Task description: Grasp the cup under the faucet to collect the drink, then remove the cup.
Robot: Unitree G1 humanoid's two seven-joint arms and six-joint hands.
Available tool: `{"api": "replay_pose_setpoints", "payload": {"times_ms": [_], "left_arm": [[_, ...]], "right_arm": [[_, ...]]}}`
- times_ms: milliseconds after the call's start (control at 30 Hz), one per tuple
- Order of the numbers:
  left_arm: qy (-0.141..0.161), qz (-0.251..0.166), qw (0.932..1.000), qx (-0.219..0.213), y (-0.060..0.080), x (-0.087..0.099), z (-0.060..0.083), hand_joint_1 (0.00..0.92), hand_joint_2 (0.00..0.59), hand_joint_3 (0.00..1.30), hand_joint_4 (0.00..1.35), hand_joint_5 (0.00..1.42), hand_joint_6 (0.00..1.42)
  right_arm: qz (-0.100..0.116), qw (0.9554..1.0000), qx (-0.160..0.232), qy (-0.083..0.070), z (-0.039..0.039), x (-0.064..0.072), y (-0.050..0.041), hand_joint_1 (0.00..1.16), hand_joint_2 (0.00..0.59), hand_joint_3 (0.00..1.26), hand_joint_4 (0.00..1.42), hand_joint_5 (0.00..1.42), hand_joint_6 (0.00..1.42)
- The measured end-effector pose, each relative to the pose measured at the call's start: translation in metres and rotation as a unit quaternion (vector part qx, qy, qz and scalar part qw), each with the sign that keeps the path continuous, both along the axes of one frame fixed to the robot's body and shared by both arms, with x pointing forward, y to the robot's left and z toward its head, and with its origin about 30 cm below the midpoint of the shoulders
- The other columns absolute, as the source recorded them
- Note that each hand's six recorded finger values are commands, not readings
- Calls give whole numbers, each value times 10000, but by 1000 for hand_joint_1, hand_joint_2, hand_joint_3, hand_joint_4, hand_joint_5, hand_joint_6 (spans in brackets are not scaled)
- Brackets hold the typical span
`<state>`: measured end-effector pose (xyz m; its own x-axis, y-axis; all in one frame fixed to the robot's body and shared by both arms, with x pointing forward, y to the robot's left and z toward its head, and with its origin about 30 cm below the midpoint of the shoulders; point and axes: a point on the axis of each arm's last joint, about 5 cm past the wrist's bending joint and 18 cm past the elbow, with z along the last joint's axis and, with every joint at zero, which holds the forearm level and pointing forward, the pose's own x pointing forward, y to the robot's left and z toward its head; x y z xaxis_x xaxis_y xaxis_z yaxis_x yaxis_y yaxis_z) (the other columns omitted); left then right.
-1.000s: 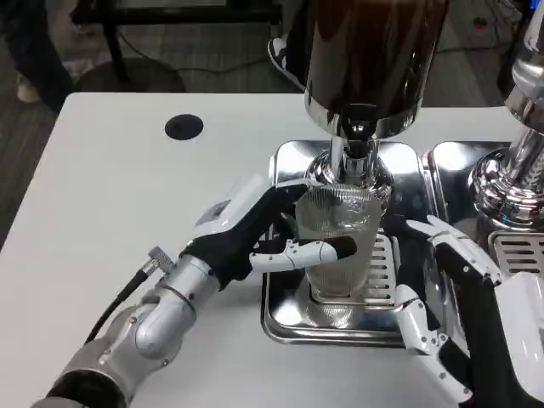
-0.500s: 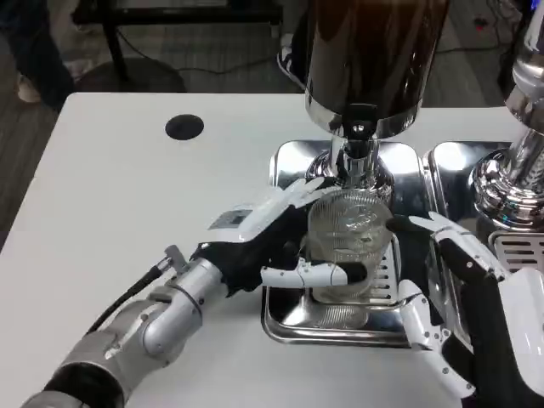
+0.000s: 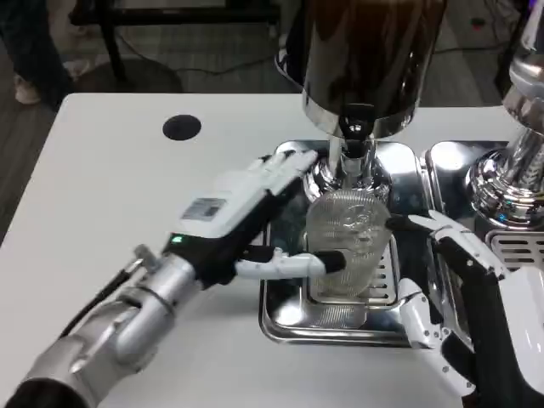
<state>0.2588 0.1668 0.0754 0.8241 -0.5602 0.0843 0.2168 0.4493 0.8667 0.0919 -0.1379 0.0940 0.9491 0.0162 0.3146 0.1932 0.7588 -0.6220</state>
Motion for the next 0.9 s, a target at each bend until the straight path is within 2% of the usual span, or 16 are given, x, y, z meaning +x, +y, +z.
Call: {"api": "replay_pose_setpoints", "payload": {"times_ms": [167, 233, 333, 433, 500, 600, 667, 700, 733, 800, 900], "left_arm": [[-76, 275, 9987, -428, 261, -42, 114, 67, 81, 96, 23, 90, 184], [-51, 267, 9963, -815, 348, -70, 164, 82, 92, 118, 64, 135, 261], [6, 130, 9910, -1334, 426, -46, 283, 44, 92, 166, 134, 210, 372], [110, -127, 9837, -1791, 484, 13, 441, 39, 83, 182, 158, 225, 392], [46, -390, 9789, -2007, 503, 78, 595, 23, 75, 208, 164, 234, 401], [24, -791, 9746, -2096, 500, 156, 800, 7, 71, 216, 193, 243, 428], [107, -901, 9729, -2126, 501, 188, 856, 6, 70, 218, 196, 249, 432], [208, -988, 9725, -2100, 499, 215, 890, 5, 69, 219, 197, 251, 432], [299, -1092, 9716, -2077, 495, 246, 931, 5, 68, 219, 197, 252, 433], [402, -1245, 9705, -2025, 485, 288, 993, 0, 68, 219, 203, 255, 435], [626, -1469, 9678, -1944, 482, 332, 1052, 0, 64, 219, 215, 263, 439]], "right_arm": [[-11, 10000, 53, -13, -1, 24, -10, 249, 517, 397, 257, 288, 344], [-8, 10000, 55, -7, -5, 30, -12, 250, 517, 397, 257, 288, 344], [18, 10000, 27, 30, -23, 47, -20, 251, 517, 394, 250, 281, 340], [78, 9999, -44, 88, -36, 63, -35, 254, 517, 367, 227, 241, 284], [59, 9997, -166, 140, -37, 80, -56, 256, 512, 344, 212, 212, 252], [-18, 9987, -403, 312, -48, 88, -108, 251, 519, 292, 149, 164, 238], [-80, 9979, -515, 389, -52, 90, -136, 242, 538, 242, 103, 119, 204], [-122, 9967, -642, 481, -53, 91, -159, 235, 541, 231, 98, 111, 186], [-150, 9948, -798, 615, -61, 90, -186, 222, 547, 222, 88, 100, 180], [-210, 9912, -1045, 790, -73, 80, -221, 204, 567, 196, 71, 81, 153], [-288, 9848, -1409, 972, -84, 62, -263, 189, 571, 188, 64, 62, 145]]}}
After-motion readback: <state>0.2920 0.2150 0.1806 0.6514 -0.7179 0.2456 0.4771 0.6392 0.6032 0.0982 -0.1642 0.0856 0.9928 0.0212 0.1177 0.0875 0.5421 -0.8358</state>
